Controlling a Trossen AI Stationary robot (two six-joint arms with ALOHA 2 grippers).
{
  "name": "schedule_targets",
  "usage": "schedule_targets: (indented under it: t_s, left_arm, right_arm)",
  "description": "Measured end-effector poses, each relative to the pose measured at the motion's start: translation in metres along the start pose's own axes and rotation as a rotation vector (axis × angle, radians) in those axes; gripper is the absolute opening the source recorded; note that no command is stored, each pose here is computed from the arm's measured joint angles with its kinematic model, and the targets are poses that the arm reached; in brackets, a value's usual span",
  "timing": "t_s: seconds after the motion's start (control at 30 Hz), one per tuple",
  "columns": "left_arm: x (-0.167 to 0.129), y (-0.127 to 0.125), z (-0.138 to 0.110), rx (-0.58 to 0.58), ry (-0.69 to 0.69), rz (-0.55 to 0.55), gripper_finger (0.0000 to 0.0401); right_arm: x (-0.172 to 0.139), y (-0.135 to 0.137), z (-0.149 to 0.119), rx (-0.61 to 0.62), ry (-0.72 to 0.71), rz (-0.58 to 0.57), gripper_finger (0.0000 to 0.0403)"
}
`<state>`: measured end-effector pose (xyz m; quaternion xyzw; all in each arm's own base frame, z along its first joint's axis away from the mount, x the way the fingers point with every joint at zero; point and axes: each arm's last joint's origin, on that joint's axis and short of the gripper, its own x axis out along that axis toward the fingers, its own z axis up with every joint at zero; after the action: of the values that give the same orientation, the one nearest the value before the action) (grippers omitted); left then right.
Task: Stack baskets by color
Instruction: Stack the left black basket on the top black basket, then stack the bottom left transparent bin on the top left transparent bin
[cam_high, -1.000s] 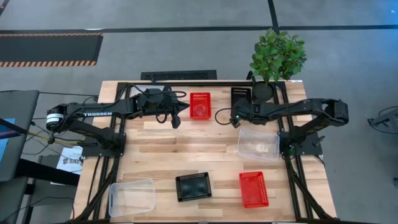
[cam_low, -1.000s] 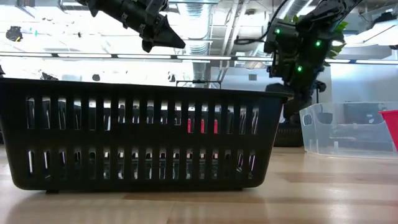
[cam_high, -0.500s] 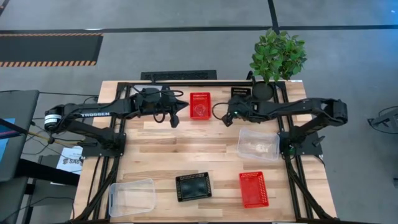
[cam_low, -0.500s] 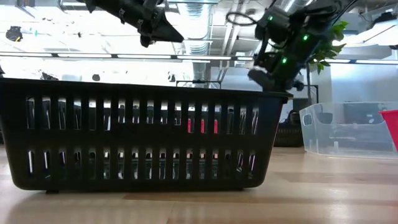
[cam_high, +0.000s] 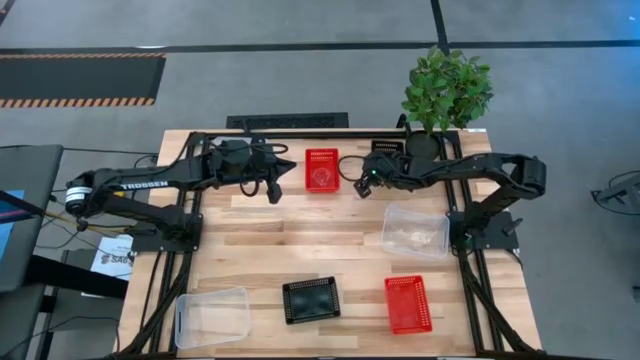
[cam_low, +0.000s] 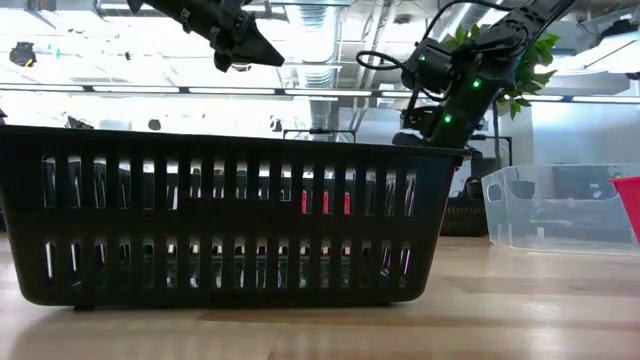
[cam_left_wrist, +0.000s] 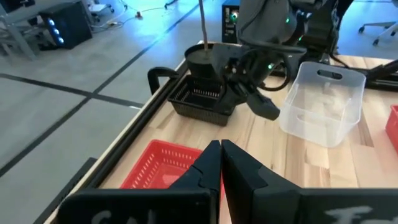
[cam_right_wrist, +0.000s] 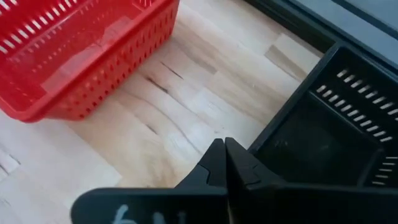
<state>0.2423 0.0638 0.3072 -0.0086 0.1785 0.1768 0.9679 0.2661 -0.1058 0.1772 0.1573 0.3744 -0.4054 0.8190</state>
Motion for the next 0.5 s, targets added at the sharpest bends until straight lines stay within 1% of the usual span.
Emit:
schedule_targets:
  t_s: [0.13, 0.23, 0.3, 0.4, 0.5]
  left_arm:
    - [0.003, 0.000, -0.002, 0.001, 0.010, 0.002, 0.0000]
    - [0.004, 0.000, 0.000, 0.005, -0.004, 0.002, 0.0000]
    - [0.004, 0.000, 0.000, 0.007, -0.003, 0.002, 0.0000]
    - [0.004, 0.000, 0.001, 0.012, -0.017, 0.002, 0.0000]
    - [0.004, 0.000, 0.001, 0.014, -0.014, 0.002, 0.0000]
  right_arm:
    - [-0.002, 0.003, -0.002, -0.025, 0.002, 0.012, 0.0003]
    - [-0.008, 0.005, -0.001, -0.025, -0.022, -0.003, 0.0005]
    - [-0.013, 0.004, 0.002, 0.007, -0.053, -0.014, 0.0004]
    - [-0.019, -0.003, 0.006, 0.064, -0.062, -0.025, 0.0003]
    - [-0.018, -0.009, 0.007, 0.089, -0.055, -0.045, 0.0016]
